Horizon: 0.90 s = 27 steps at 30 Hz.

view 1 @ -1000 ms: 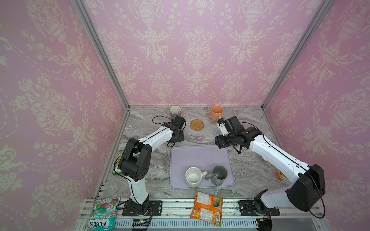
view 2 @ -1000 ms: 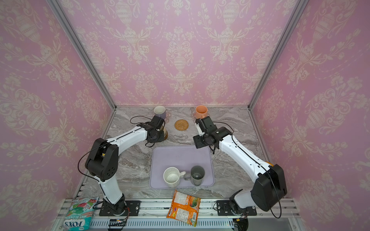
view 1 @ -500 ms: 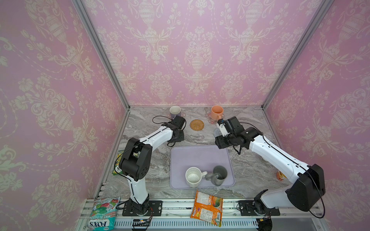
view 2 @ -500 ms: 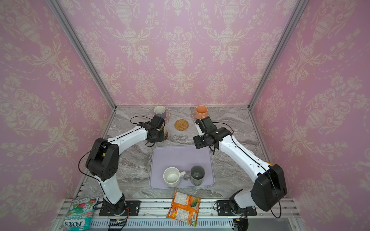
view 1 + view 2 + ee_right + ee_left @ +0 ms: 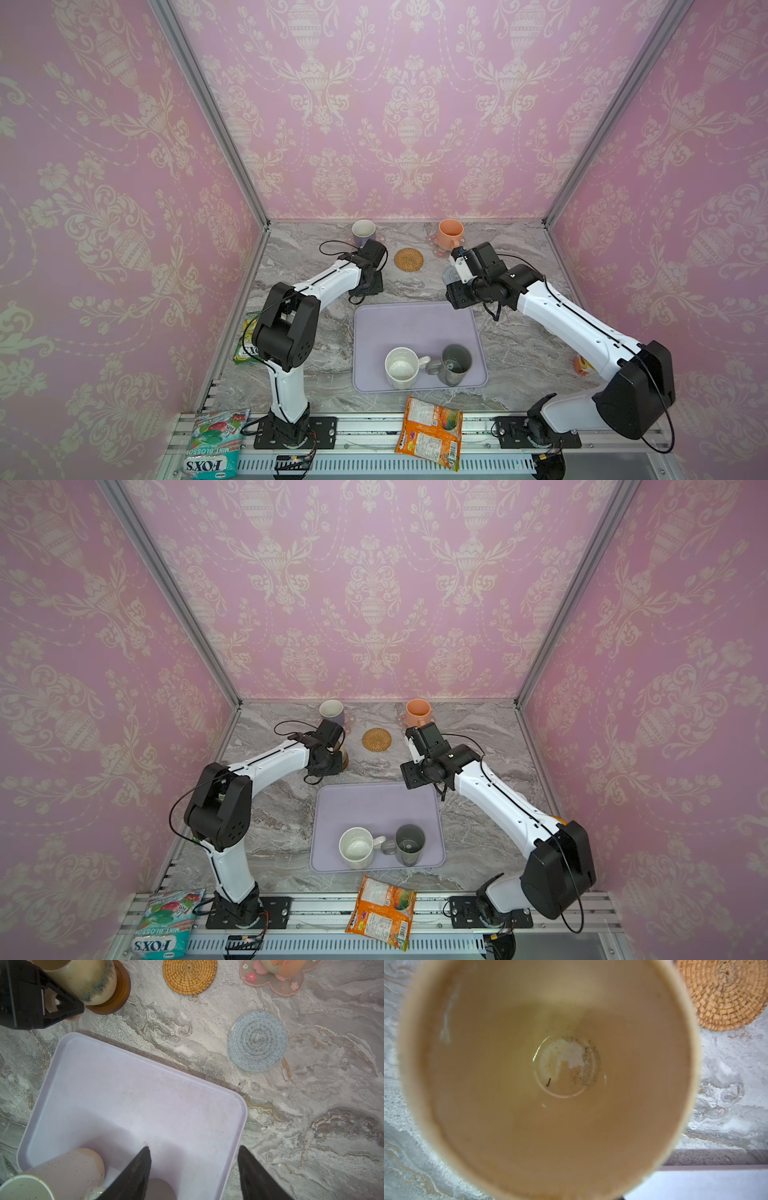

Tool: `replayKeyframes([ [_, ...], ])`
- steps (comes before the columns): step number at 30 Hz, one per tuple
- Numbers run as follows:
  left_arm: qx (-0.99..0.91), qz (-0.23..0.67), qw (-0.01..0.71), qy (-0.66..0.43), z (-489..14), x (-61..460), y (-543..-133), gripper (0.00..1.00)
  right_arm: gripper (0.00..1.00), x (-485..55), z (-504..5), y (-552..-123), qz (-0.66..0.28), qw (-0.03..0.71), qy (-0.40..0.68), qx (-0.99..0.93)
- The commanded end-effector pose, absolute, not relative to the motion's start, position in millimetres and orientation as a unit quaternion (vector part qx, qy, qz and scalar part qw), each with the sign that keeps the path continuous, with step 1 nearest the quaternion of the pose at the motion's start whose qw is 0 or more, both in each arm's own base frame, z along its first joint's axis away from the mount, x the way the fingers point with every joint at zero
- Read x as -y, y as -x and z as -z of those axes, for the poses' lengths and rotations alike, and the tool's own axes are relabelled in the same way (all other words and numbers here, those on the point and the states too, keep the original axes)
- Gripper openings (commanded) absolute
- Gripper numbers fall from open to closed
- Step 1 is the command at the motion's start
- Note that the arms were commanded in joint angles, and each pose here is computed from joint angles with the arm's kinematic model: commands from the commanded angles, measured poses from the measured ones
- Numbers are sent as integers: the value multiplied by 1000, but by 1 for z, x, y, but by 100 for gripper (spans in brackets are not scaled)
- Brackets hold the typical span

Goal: Place cups on coasters
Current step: Place the cup on the coaster.

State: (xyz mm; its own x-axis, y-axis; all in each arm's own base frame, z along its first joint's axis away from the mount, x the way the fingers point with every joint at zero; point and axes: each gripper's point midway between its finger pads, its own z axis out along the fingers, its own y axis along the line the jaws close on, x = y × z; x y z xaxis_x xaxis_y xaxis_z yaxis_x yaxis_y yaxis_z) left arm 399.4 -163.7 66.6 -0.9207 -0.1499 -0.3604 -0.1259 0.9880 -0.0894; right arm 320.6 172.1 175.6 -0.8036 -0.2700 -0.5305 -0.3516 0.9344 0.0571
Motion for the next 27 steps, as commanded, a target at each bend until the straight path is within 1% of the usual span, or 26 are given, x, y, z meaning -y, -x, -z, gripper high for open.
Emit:
replayKeyframes([
  [1,-980,38,186,56,-69,171,-405,29,68,-174,-180,-315,-85,270,166,-945],
  [7,-981,28,184,55,-69,167,-403,29,68,-173,-183,-315,-85,272,167,-944],
  [12,-980,25,191,53,-78,162,-397,32,68,-173,-185,-314,-87,273,167,-943],
  [27,-972,14,230,38,-137,136,-361,36,68,-175,-196,-305,-105,276,164,-941],
])
